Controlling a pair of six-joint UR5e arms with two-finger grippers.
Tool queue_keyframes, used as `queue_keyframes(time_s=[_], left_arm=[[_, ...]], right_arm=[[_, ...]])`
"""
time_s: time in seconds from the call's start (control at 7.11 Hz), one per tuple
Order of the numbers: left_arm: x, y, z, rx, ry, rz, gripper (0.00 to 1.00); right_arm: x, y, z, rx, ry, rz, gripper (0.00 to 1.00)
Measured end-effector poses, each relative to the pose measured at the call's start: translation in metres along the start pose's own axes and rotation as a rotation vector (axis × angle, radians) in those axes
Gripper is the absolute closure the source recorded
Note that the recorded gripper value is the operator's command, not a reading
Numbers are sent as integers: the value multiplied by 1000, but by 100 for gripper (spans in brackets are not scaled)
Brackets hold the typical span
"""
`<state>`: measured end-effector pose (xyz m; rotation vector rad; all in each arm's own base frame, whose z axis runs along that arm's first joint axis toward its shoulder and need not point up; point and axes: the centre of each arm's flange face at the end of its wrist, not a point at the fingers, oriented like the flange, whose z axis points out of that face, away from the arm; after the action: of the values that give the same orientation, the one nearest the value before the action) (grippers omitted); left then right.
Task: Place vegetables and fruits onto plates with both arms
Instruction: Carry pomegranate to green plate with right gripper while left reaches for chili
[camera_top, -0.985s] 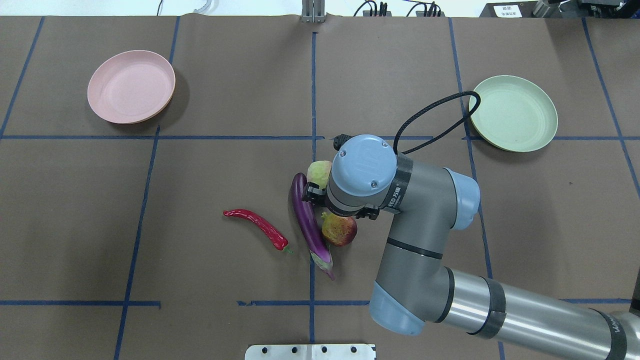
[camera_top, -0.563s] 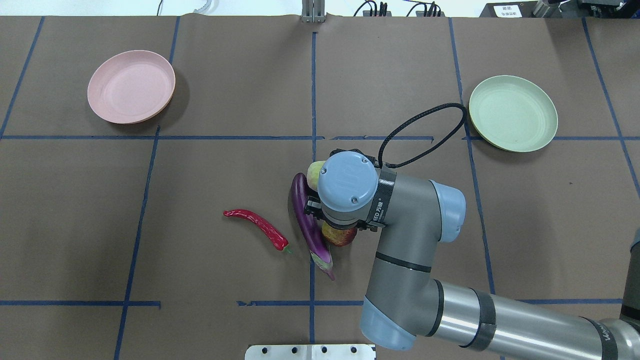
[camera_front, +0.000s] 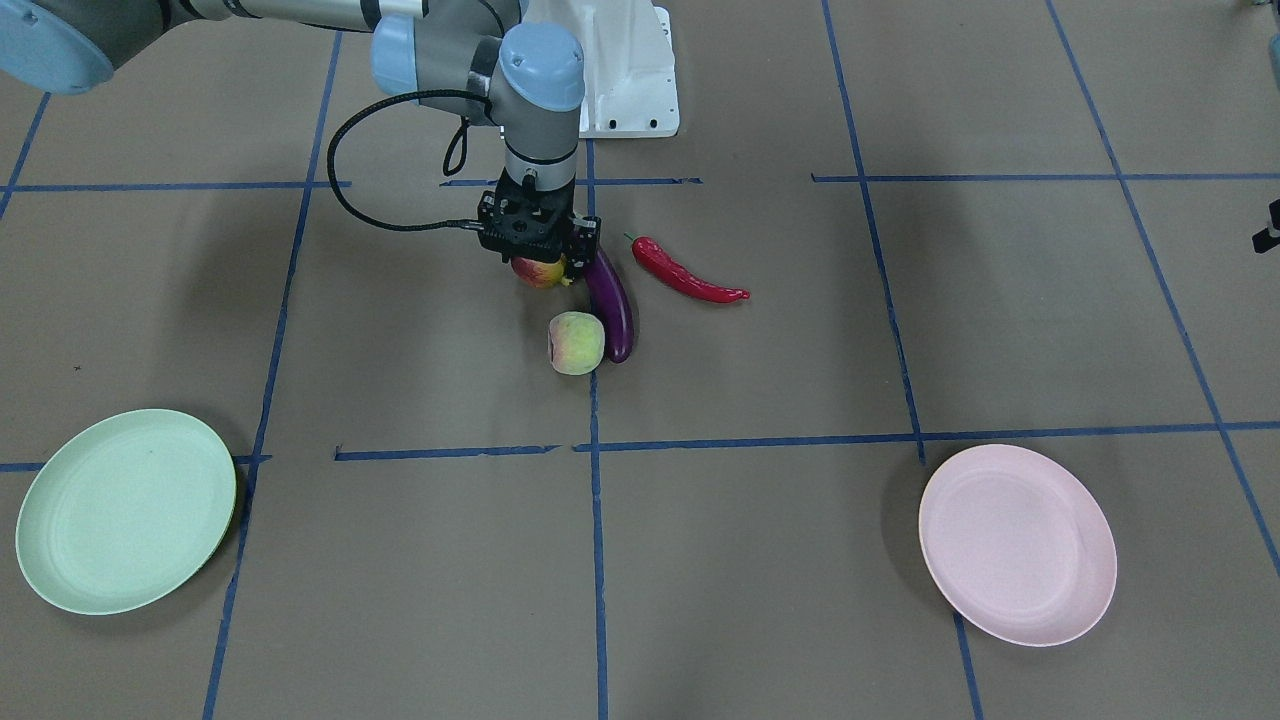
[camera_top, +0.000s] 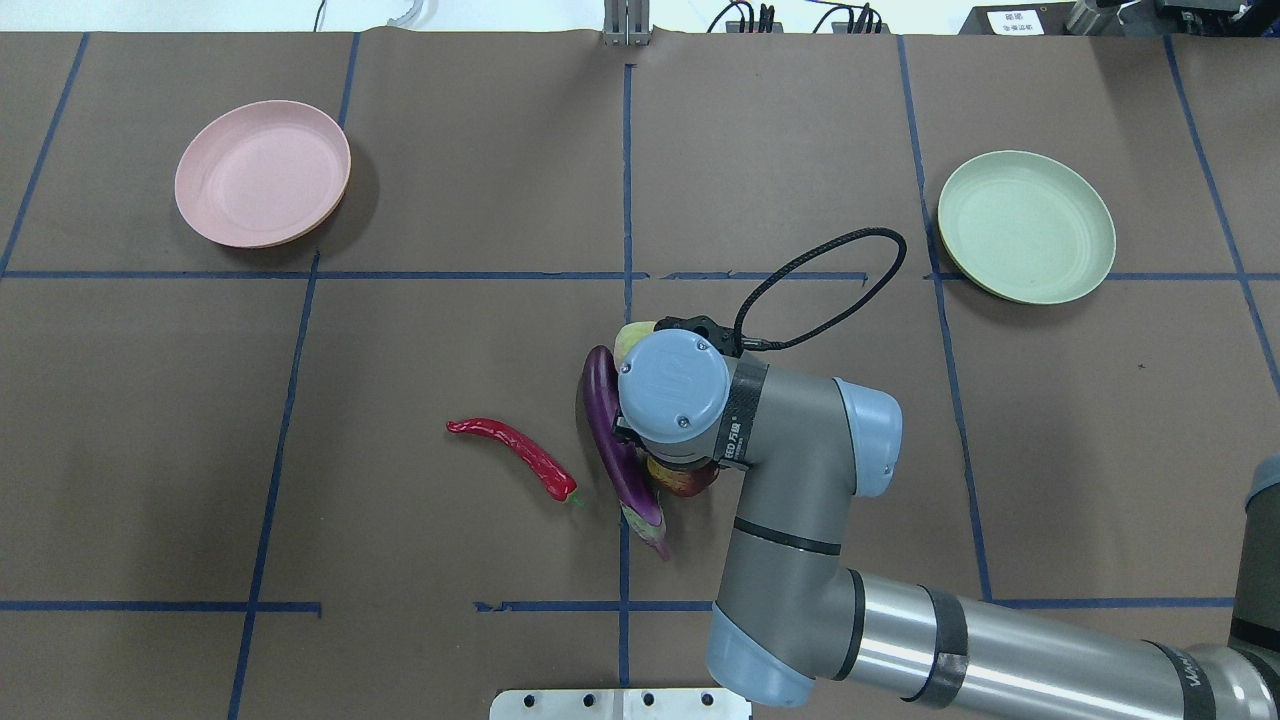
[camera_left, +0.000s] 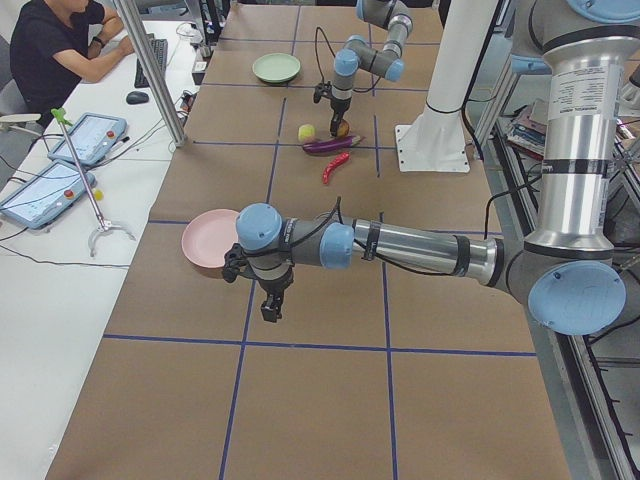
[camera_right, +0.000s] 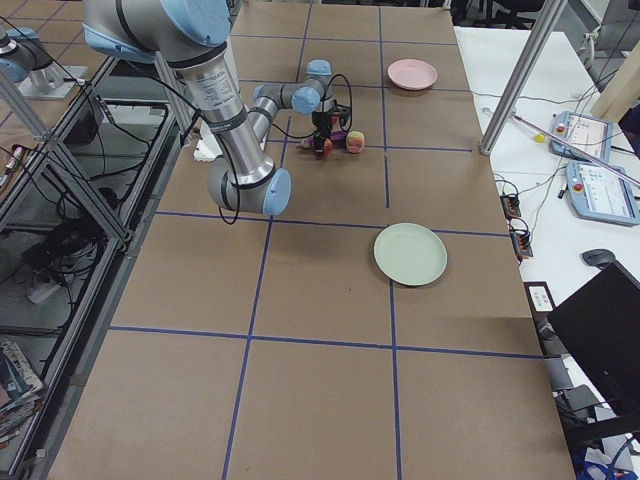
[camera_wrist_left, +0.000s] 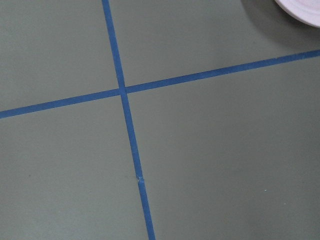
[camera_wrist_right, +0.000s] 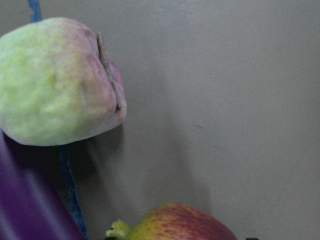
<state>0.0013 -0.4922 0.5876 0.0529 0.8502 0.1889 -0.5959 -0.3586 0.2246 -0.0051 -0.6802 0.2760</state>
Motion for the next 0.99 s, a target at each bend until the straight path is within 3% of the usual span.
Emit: queue_keyframes(time_s=[0.28,0.42,0.84,0.99], left_arm=[[67,-23,18,35,48,-37,0],[120,-38,38,40,85,-78,0],[328,-69,98,-22,188,-336,0],[410,-67,115,-37,203,-449,0]], right_arm=[[35,-28,-38,11,8,-1,100],[68,-64,-57,35,42,-47,100],[197,-226,-61,113,227,-217,99],[232,-281,-49,124,251,-218,99]])
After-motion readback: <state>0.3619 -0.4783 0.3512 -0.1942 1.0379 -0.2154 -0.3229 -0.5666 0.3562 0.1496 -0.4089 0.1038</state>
